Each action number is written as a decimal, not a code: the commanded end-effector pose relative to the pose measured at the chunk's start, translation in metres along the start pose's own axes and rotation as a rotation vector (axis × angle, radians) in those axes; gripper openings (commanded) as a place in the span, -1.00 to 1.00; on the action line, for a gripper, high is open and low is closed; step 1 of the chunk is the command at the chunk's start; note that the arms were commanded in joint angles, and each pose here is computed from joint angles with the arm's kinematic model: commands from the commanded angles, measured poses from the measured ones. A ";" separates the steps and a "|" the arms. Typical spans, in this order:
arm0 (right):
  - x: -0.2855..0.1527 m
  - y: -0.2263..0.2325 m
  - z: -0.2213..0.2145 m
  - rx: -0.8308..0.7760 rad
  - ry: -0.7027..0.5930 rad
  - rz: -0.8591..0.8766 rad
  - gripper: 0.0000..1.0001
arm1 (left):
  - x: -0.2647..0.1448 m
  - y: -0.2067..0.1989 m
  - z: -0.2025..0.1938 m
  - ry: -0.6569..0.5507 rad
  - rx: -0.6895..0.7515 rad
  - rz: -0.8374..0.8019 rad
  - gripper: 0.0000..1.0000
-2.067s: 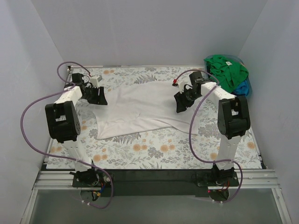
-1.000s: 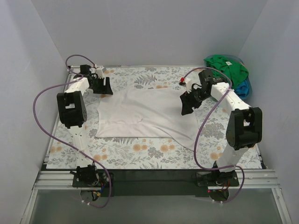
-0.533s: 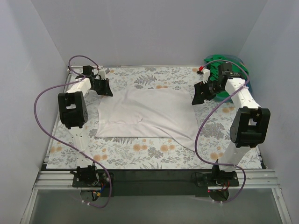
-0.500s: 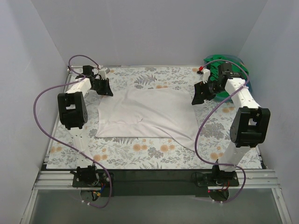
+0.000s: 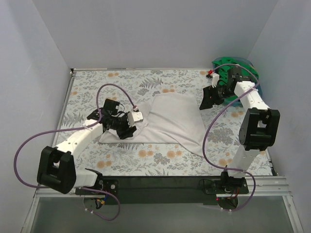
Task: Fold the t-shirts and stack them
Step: Flatten the tshirt out
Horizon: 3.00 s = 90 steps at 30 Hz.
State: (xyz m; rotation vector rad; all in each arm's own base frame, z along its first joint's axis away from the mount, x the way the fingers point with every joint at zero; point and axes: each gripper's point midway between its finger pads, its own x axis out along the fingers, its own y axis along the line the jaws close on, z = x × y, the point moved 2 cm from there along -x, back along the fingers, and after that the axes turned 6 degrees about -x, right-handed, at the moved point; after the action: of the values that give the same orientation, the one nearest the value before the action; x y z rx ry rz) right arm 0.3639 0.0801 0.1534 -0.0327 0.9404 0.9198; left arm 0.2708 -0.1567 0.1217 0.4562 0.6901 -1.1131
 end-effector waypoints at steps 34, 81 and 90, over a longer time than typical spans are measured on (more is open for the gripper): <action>0.085 0.051 -0.059 -0.019 0.192 0.119 0.25 | 0.067 0.129 0.032 -0.145 -0.872 -0.066 0.19; 0.074 0.028 -0.064 0.101 0.202 0.062 -0.14 | 0.129 -0.062 0.093 0.050 0.104 0.174 -0.14; 0.076 0.027 -0.075 0.114 0.221 0.057 -0.17 | 0.156 -0.062 0.074 0.150 0.191 0.273 -0.14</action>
State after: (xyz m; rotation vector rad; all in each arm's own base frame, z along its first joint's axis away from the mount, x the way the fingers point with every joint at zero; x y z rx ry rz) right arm 0.3133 0.1202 0.0630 -0.0125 1.2070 0.9367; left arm 0.2612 -0.3317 0.0576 0.7363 0.6935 -0.9669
